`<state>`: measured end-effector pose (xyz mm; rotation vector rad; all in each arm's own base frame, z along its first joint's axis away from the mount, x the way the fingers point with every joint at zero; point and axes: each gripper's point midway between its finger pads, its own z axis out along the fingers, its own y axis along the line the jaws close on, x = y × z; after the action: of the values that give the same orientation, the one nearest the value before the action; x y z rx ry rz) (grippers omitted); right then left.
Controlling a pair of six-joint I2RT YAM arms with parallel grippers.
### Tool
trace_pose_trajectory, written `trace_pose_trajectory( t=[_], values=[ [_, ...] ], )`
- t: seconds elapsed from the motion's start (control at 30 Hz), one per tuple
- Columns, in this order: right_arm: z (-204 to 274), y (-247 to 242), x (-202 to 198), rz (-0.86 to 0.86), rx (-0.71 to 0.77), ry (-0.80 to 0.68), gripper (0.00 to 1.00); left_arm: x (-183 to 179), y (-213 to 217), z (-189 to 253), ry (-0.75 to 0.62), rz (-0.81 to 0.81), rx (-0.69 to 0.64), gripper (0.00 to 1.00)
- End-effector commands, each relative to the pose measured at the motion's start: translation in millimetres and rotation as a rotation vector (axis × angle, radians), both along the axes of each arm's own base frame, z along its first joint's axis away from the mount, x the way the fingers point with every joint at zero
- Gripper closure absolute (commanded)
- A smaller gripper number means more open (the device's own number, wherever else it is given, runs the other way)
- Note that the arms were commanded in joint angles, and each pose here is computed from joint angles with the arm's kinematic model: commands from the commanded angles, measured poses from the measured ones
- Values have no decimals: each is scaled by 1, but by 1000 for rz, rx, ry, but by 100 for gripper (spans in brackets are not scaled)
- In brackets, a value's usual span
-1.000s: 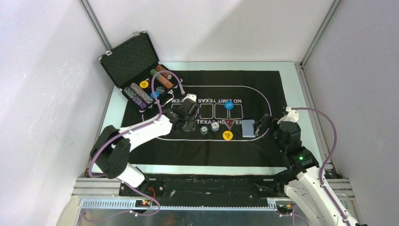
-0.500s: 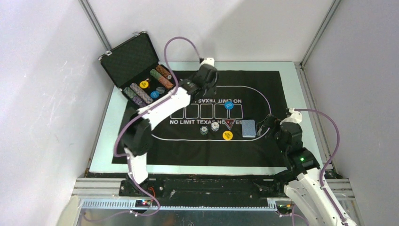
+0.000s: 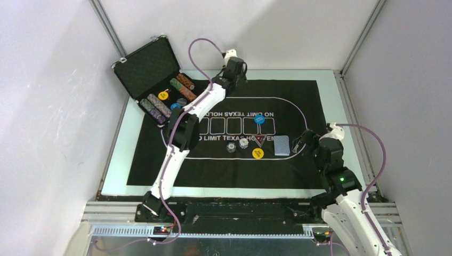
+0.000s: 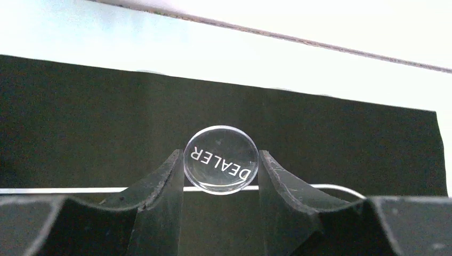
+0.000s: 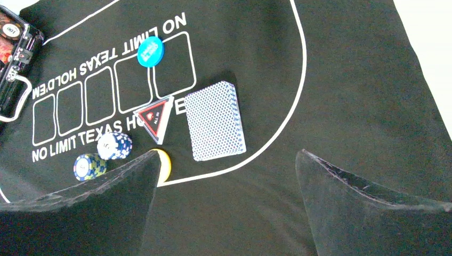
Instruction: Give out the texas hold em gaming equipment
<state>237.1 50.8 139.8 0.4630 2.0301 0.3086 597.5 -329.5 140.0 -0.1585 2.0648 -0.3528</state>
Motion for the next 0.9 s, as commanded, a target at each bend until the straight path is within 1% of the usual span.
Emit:
trace_pose_trajectory(
  t=[0.0, 0.07, 0.1, 0.2, 0.27, 0.37, 0.4, 0.47, 0.67, 0.77, 0.87],
  values=[
    [0, 0, 4, -6, 11, -4, 0, 22, -17, 17, -76, 60, -198, 73],
    [-2, 0, 4, -4, 11, 3, 0, 29, -18, 0, -46, 73, -251, 71],
    [-3, 1, 5, -2, 13, 6, 0, 30, -19, 0, -40, 75, -272, 71],
    [-4, 1, 5, 1, 13, 12, 0, 32, -8, -16, 29, 163, -347, 74],
    [-5, 0, 5, -3, 10, 15, 0, 28, -4, -30, 72, 213, -376, 73],
    [-4, 0, 5, -4, 12, 13, 0, 29, 1, -44, 104, 265, -403, 73],
    [-4, -1, 5, -4, 12, 14, 0, 30, 2, -49, 113, 280, -420, 70],
    [-4, -1, 5, -6, 12, 13, 0, 32, 5, -52, 124, 304, -441, 69],
    [-5, -3, 5, -14, 12, 15, 0, 29, 20, -74, 195, 403, -489, 68],
    [-4, -3, 5, -14, 14, 15, 0, 29, 20, -79, 209, 429, -511, 62],
    [-5, -4, 5, -16, 14, 17, 0, 27, 22, -81, 217, 447, -510, 60]
  ],
)
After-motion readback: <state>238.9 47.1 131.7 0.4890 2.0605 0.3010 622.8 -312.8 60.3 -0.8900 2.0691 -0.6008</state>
